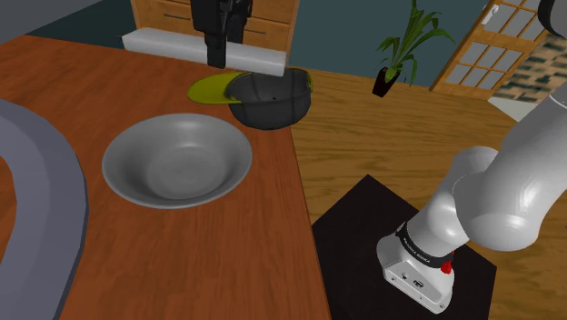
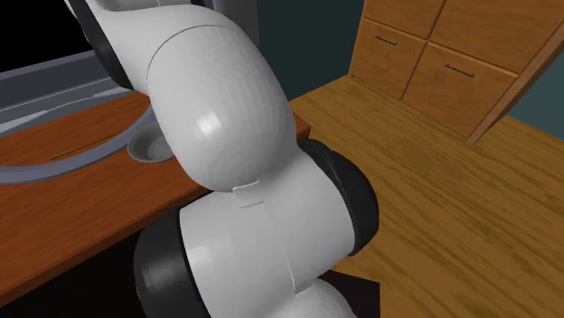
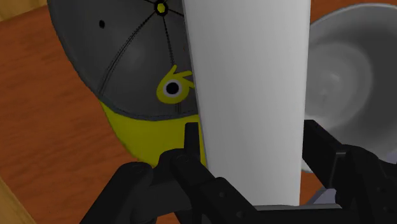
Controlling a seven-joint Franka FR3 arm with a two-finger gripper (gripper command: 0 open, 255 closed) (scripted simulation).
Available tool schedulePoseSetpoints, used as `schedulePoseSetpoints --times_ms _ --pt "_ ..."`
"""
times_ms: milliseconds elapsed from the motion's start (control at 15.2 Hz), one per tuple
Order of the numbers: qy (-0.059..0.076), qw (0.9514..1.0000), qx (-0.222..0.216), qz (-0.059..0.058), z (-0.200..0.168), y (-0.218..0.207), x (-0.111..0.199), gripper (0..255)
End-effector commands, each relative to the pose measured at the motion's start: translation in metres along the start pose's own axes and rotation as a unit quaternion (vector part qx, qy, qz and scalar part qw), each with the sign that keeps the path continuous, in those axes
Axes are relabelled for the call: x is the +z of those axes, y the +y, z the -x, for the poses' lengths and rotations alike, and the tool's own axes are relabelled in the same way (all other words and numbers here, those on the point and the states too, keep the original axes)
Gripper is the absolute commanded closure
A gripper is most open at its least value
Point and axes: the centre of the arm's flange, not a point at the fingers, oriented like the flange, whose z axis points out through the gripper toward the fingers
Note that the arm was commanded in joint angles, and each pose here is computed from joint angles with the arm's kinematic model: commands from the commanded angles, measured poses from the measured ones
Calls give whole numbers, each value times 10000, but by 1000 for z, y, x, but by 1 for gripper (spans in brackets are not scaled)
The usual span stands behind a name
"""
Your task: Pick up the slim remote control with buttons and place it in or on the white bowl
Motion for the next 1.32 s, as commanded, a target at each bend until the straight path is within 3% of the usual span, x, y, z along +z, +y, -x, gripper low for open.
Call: schedulePoseSetpoints --times_ms 0,396,1254 --pt "3 10000 9 1 4 -29 3 255" --pt "3 10000 9 1 9 -107 4 255" --pt "3 10000 9 1 9 -106 77 255"
